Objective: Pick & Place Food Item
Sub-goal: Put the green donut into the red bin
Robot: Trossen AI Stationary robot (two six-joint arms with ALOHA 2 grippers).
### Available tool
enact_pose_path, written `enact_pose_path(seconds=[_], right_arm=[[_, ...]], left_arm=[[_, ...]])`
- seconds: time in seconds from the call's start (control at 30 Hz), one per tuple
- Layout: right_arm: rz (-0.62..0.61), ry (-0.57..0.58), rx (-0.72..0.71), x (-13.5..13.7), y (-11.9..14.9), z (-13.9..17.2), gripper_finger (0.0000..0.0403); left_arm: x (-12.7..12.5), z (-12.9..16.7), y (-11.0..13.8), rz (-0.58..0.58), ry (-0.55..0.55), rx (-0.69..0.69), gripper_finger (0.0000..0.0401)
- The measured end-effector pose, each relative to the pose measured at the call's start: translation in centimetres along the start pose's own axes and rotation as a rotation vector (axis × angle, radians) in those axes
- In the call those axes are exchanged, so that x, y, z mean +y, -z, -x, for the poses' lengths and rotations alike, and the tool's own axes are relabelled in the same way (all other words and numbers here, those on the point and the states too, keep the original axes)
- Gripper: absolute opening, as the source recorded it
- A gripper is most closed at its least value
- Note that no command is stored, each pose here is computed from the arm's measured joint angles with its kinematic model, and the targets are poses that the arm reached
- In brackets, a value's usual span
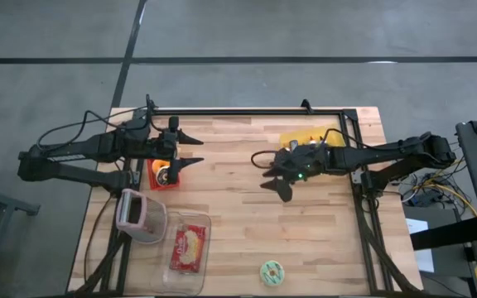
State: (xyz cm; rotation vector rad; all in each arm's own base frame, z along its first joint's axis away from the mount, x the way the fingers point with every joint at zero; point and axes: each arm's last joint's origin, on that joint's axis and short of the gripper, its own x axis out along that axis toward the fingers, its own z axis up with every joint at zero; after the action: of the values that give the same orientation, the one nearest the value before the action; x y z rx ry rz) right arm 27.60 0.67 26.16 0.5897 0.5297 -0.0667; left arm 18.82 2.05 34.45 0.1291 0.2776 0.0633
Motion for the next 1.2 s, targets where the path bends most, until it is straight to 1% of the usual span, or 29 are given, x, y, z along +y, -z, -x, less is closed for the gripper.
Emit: enact_pose_path(seconds=[0.1,0.2,0.3,0.4,0.47,0.57,0.67,0.77,0.83,0.9,1.0,1.13,1.2], right_arm=[[-0.033,0.015,0.072,0.4,1.0,0.0,0.0240],[-0.013,0.057,0.202,0.8,2.8,0.2,0.0239],[0.009,0.042,0.268,1.8,4.4,0.1,0.0235],[-0.013,0.053,0.274,3.2,5.8,-0.1,0.0228],[-0.009,0.055,0.228,4.3,6.5,-0.6,0.0224],[-0.014,0.130,0.219,5.0,8.3,-1.4,0.0221],[-0.112,0.181,0.240,5.3,10.0,-2.6,0.0221],[-0.282,0.195,0.251,5.8,11.3,-3.8,0.0221],[-0.356,0.188,0.283,6.4,12.1,-4.6,0.0221],[-0.392,0.166,0.313,7.5,12.6,-5.3,0.0221],[-0.400,0.155,0.362,9.9,13.3,-5.8,0.0221],[-0.345,0.197,0.432,13.5,13.5,-5.7,0.0221],[-0.302,0.253,0.473,15.0,13.6,-5.6,0.0221]], left_arm=[[0.0,0.0,0.0,0.000,0.000,0.000,0.0232],[0.0,0.0,0.0,0.000,0.000,0.000,0.0232],[0.0,0.0,0.0,0.000,0.000,0.000,0.0232],[0.0,0.0,0.0,0.000,0.000,0.000,0.0232],[0.0,0.0,0.0,0.000,0.000,-0.001,0.0232],[0.0,0.0,0.0,0.000,0.000,0.000,0.0232],[0.0,-0.1,0.0,0.000,0.001,0.002,0.0232],[0.0,-0.1,0.0,0.000,0.001,0.003,0.0232],[0.0,-0.1,0.1,0.000,0.001,0.004,0.0232],[0.0,-0.1,0.1,0.000,0.001,0.004,0.0232],[0.0,-0.1,0.1,0.000,0.001,0.004,0.0232],[0.0,-0.1,0.1,0.000,0.001,0.005,0.0232],[0.0,-0.1,0.1,0.000,0.001,0.005,0.0232]])
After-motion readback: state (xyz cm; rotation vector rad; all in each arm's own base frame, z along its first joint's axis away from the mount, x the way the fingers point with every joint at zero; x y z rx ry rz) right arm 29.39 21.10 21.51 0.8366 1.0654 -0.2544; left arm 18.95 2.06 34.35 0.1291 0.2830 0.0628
